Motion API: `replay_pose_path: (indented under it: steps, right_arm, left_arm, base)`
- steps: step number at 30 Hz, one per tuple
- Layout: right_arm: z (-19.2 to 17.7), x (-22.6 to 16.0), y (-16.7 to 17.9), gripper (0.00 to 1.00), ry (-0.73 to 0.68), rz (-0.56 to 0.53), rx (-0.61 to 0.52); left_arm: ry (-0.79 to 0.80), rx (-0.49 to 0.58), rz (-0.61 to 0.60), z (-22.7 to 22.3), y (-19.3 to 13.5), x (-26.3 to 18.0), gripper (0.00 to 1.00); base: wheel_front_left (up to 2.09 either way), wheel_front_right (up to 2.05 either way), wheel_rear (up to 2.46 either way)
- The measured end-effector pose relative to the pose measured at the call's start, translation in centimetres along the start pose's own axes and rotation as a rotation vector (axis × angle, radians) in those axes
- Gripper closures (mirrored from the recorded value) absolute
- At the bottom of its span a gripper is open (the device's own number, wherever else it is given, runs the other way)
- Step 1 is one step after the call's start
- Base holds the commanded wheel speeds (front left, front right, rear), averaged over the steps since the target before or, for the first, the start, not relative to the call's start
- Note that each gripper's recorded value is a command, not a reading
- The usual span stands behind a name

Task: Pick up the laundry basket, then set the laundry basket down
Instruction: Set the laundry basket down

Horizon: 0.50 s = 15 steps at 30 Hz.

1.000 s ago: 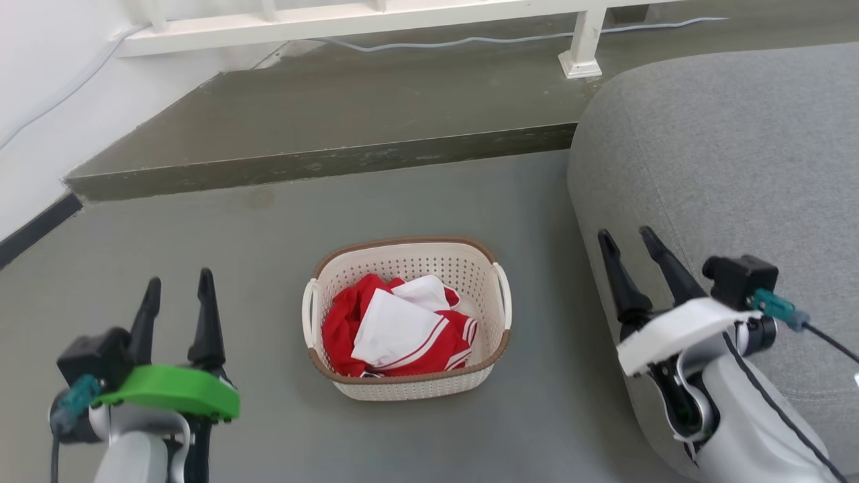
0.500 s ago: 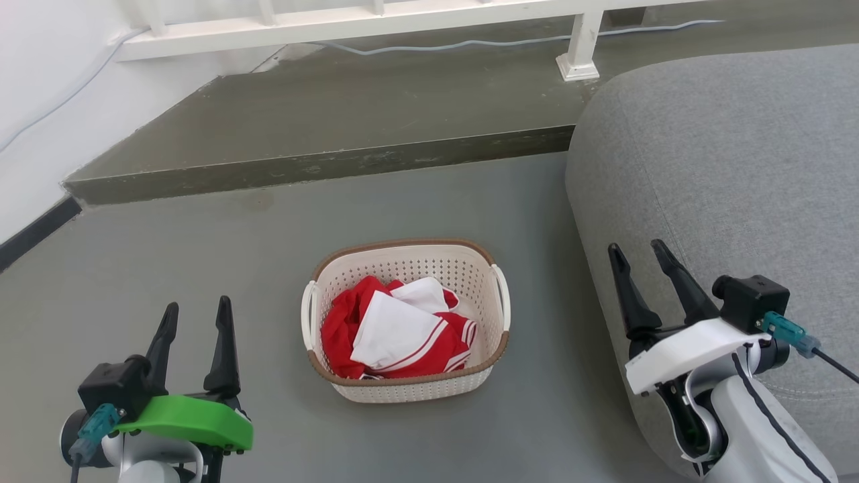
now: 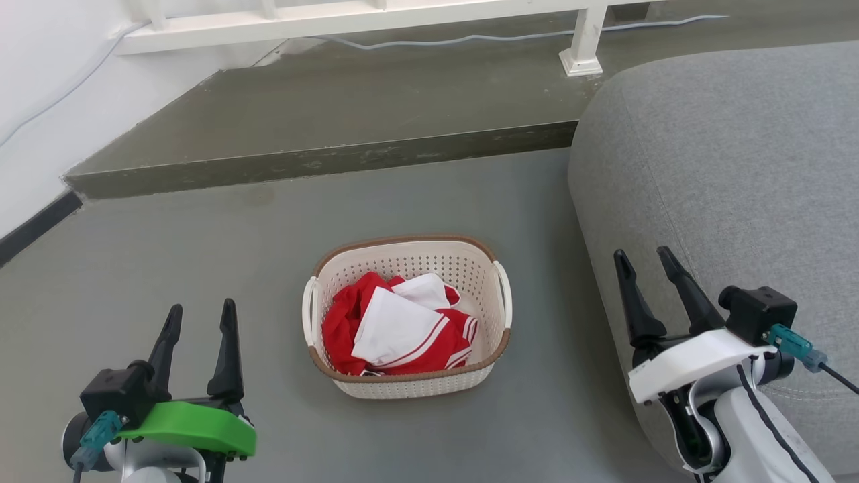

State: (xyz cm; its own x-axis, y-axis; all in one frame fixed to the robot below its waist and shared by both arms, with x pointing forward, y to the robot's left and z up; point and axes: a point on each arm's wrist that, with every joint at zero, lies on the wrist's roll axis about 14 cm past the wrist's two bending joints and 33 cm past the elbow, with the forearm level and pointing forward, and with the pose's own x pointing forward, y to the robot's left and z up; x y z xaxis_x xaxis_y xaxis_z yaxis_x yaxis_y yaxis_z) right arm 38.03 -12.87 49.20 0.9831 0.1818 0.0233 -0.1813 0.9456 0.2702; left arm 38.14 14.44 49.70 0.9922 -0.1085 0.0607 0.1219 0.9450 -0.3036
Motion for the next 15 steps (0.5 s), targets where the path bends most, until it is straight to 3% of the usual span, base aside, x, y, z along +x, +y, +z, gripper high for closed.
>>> replay_pose_path:
  steps: [15]
  right_arm:
    - [-0.08,-0.21,-0.04,0.00,-0.001,0.004,-0.014]
  left_arm:
    - [-0.009,-0.002,0.001,0.25,-0.03,-0.20,0.00]
  base:
    - [0.00,0.00,0.00]
